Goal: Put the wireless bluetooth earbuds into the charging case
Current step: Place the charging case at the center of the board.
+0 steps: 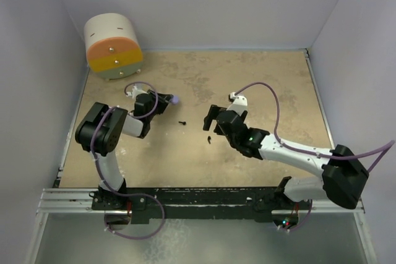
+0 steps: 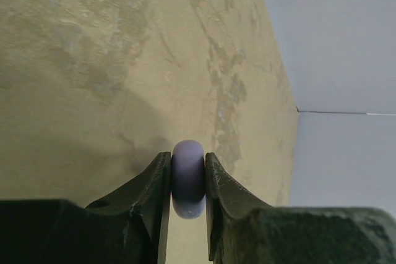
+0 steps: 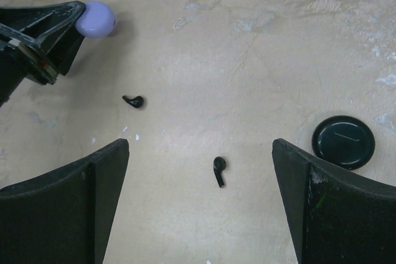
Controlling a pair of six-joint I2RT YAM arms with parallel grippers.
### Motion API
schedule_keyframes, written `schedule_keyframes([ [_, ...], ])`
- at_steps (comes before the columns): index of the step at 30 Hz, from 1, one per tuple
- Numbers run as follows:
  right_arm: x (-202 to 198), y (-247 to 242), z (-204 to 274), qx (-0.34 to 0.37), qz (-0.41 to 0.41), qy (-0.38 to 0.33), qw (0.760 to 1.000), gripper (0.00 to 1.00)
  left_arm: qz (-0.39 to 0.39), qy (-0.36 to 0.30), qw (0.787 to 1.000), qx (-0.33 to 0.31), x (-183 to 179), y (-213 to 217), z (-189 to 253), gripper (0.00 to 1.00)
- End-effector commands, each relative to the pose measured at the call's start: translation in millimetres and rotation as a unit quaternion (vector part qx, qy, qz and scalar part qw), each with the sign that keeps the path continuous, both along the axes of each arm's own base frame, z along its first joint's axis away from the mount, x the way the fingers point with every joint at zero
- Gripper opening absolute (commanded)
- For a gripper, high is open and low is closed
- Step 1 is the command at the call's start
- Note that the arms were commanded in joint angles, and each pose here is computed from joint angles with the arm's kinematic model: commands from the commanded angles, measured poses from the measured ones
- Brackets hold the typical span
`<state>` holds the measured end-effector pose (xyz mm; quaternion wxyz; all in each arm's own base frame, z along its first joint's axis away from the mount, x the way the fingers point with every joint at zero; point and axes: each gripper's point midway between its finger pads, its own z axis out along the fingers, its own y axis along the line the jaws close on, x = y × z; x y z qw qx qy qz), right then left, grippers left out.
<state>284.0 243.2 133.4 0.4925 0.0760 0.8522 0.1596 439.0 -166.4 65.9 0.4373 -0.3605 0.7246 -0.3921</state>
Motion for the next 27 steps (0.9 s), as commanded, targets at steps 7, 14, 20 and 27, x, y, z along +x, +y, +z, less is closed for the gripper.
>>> schedule_keyframes([
  [7,-17.4,-8.5,-10.7,0.035,-0.032,0.059,0.997,1.00,0.019,-0.009,0.999,0.029,26.7,18.3,-13.3,0.43],
  [14,-28.0,-24.6,-29.7,0.038,-0.088,0.109,0.989,1.00,0.062,0.025,0.994,0.088,20.0,48.0,-9.7,0.66],
  [20,-20.3,-49.2,-35.4,0.034,-0.132,0.126,0.983,1.00,0.113,0.059,0.981,0.148,-4.6,80.8,0.4,0.70],
  [27,-2.3,-85.2,-42.4,-0.011,-0.177,0.142,0.974,1.00,0.092,-0.006,0.991,0.099,-39.5,66.7,54.4,0.68],
])
